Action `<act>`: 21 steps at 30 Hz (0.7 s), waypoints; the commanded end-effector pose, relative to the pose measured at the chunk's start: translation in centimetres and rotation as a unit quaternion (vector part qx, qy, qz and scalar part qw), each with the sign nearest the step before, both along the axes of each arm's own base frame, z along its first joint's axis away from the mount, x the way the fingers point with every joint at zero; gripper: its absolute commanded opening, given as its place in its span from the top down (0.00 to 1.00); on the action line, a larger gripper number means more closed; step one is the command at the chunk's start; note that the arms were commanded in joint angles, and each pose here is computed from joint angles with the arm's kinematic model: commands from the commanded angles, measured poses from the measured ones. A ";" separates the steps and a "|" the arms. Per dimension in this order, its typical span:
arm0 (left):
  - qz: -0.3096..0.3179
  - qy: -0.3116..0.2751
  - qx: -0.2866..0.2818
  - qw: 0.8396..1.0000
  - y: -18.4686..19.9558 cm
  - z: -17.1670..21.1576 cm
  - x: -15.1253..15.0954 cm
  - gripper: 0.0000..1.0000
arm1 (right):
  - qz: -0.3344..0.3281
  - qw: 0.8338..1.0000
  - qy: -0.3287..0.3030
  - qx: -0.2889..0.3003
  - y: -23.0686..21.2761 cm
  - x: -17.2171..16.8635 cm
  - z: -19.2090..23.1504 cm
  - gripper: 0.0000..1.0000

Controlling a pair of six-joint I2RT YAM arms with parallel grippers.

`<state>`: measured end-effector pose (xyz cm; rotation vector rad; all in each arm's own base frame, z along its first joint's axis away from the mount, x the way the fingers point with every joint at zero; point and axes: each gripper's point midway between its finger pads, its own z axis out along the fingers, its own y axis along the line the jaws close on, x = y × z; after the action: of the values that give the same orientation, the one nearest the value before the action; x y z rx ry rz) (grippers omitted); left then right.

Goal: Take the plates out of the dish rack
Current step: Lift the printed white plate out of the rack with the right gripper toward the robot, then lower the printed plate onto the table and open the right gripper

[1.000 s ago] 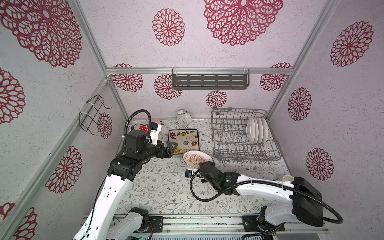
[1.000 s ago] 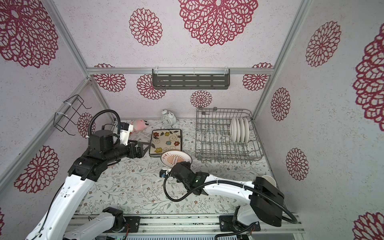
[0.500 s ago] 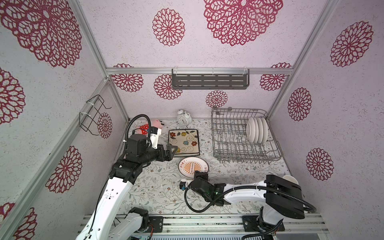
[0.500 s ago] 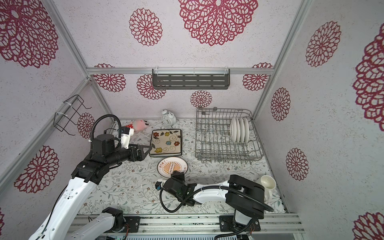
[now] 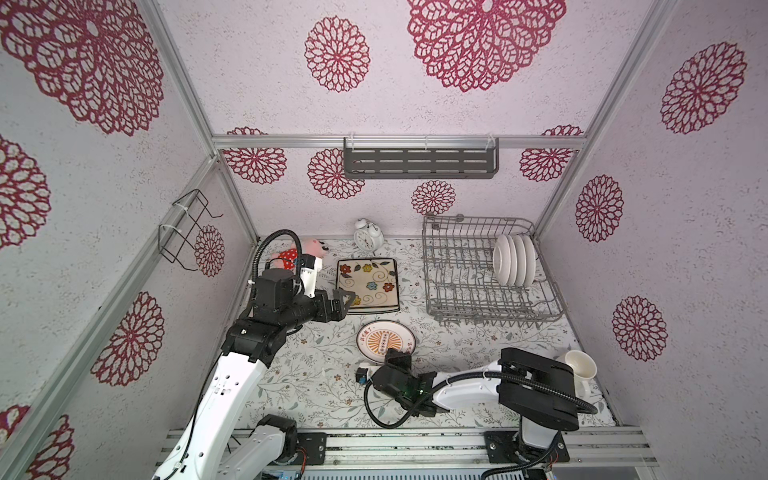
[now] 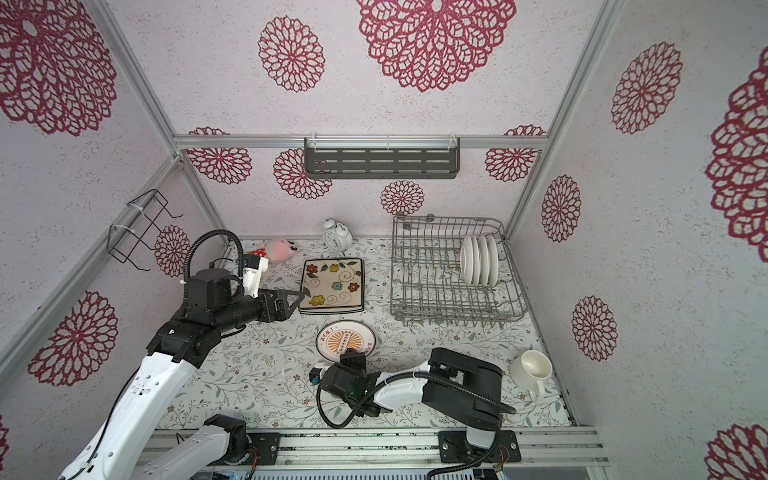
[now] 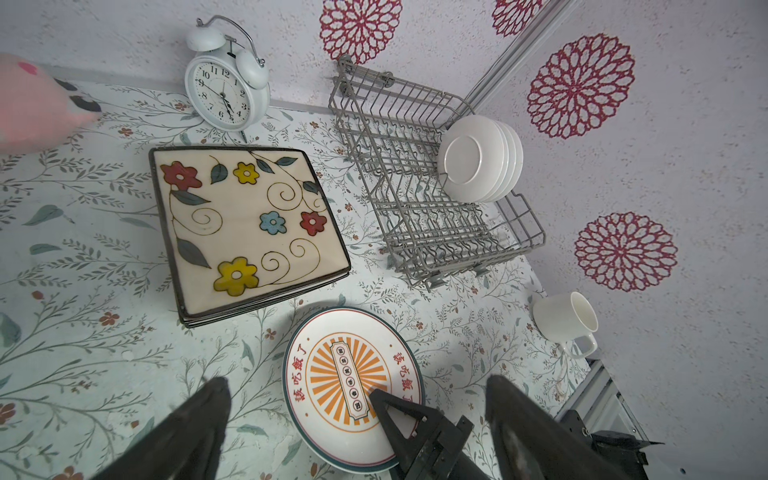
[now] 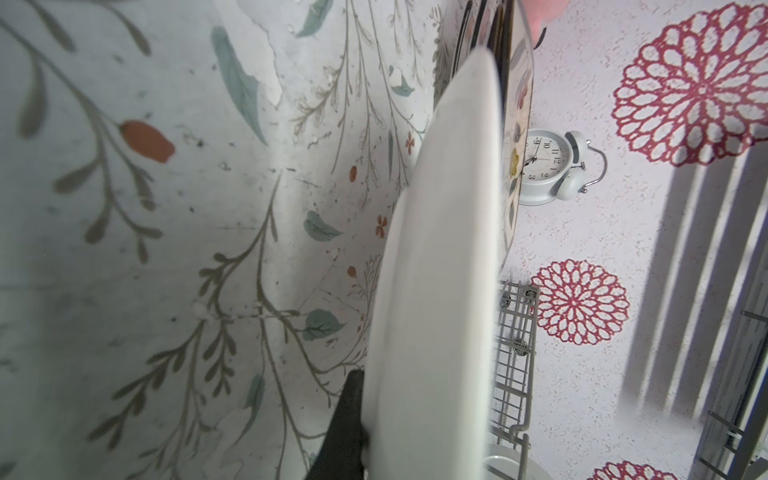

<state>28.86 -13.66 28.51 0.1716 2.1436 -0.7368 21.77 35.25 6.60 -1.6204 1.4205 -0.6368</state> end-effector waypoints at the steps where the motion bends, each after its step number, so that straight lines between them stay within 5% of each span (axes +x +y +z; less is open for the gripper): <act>1: 0.003 -0.013 -0.001 1.000 0.2 0.6 0.0 0.03 | -0.025 0.999 -0.011 0.030 0.3 0.2 1.2 0.95; 12: -0.003 -0.015 -0.002 1.000 0.2 0.9 -0.2 0.03 | -0.024 1.000 0.008 -0.011 0.3 -0.5 -1.6 0.80; 21: -0.014 -0.008 0.002 1.000 0.0 0.4 -0.3 0.03 | -0.018 0.998 0.063 -0.001 0.0 -1.9 -2.2 0.42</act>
<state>28.65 -13.76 28.41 0.1854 2.1489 -0.7454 20.88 35.14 4.49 -1.6410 1.4977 -0.6433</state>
